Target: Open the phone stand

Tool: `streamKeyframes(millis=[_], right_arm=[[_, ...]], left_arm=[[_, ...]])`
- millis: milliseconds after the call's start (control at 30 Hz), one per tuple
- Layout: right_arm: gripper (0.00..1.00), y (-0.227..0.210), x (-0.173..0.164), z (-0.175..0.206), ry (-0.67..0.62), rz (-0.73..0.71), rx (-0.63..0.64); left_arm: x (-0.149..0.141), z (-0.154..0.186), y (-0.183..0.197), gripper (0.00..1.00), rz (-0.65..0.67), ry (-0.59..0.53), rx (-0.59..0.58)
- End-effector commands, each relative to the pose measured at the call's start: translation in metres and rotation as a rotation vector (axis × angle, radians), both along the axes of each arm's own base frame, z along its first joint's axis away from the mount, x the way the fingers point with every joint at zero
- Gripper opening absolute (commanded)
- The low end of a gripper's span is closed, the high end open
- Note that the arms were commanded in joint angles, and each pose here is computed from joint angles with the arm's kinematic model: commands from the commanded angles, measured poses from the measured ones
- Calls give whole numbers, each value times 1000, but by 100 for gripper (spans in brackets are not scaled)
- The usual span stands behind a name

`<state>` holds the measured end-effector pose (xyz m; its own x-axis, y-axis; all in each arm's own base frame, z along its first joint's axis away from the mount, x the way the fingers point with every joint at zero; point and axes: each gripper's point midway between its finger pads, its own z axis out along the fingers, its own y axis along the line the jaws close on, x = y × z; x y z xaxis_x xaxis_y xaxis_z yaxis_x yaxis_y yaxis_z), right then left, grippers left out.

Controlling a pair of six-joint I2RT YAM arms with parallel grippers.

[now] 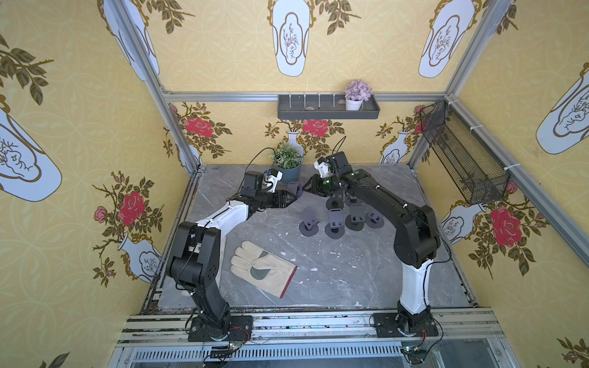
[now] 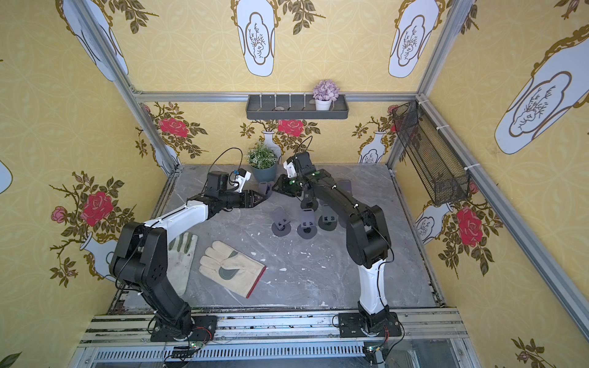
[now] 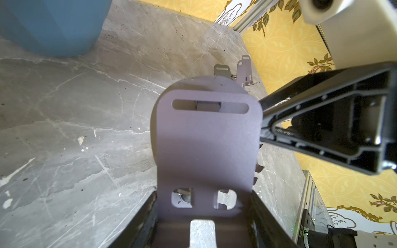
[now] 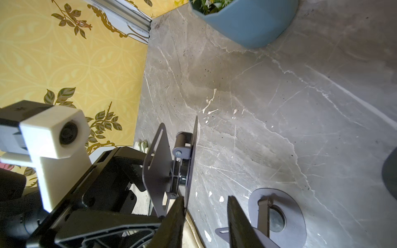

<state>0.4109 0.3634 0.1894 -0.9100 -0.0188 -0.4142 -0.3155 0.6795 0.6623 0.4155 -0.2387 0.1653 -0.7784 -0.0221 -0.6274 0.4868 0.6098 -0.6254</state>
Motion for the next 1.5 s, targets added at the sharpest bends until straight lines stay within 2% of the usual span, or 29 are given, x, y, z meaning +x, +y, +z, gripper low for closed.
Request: streamKeyframes(millis=[0, 333, 400, 567, 600, 700, 1033, 1300, 1467], right_arm=[[35, 8, 1, 6, -20, 18, 27], [30, 24, -2, -2, 9, 59, 53], [24, 26, -2, -3, 5, 61, 52], [1, 28, 1, -2, -1, 66, 52], [0, 27, 2, -3, -4, 65, 44], [0, 19, 5, -8, -17, 47, -11], [0, -39, 18, -28, -93, -52, -316], [0, -84, 30, -27, -191, -120, -573], [0, -96, 34, -16, -278, -128, -682]], left_arm=[[1, 10, -4, 33, -22, -40, -36], [-8, 29, -14, 33, -81, -71, -139], [-11, 32, -16, 33, -98, -73, -158], [-15, 34, -19, 31, -133, -71, -181], [-15, 33, -19, 29, -136, -68, -179], [-16, 30, -19, 18, -145, -62, -167], [-16, 26, -18, 17, -161, -59, -137], [-17, 21, -19, 17, -173, -44, -139], [-17, 17, -19, 17, -177, -34, -138]])
